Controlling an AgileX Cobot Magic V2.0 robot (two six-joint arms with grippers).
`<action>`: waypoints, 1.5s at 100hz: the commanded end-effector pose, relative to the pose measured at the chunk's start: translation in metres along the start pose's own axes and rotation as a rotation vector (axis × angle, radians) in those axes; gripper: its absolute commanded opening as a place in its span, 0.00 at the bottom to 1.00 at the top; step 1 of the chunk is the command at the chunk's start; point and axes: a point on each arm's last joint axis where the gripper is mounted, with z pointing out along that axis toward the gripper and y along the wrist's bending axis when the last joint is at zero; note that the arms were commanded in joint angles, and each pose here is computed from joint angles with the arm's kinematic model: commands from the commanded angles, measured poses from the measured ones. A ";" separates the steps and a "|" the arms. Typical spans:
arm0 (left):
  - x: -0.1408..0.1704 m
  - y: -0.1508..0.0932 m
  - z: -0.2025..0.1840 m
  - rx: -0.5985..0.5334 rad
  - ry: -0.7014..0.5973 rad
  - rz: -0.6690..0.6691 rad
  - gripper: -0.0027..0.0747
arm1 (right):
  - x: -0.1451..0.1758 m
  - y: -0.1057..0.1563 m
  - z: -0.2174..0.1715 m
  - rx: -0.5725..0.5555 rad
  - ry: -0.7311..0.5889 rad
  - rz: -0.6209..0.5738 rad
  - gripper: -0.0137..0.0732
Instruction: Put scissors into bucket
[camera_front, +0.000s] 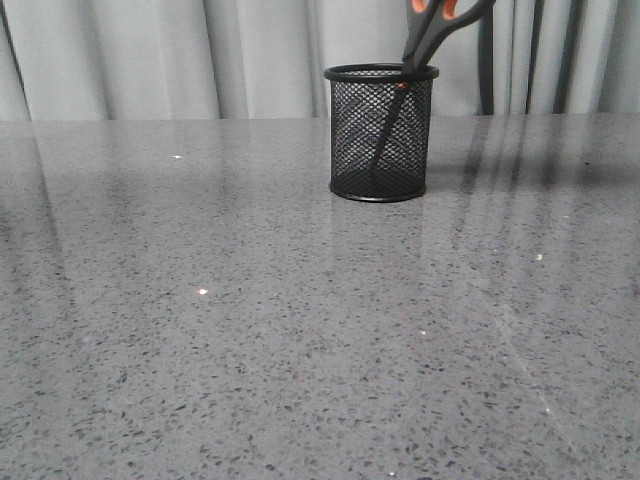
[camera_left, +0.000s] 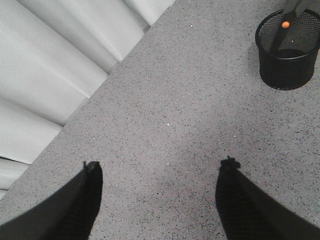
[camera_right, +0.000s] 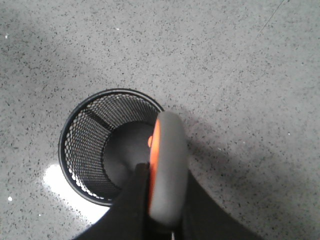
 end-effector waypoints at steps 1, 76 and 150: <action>-0.010 0.000 -0.021 -0.055 -0.105 -0.007 0.61 | -0.015 0.005 -0.027 0.031 -0.117 -0.021 0.11; -0.011 0.000 -0.021 -0.054 -0.106 -0.008 0.61 | -0.034 0.013 -0.063 0.007 -0.117 -0.055 0.56; -0.010 -0.015 -0.008 0.107 -0.167 -0.134 0.01 | 0.017 0.041 -0.153 0.208 -0.526 0.084 0.11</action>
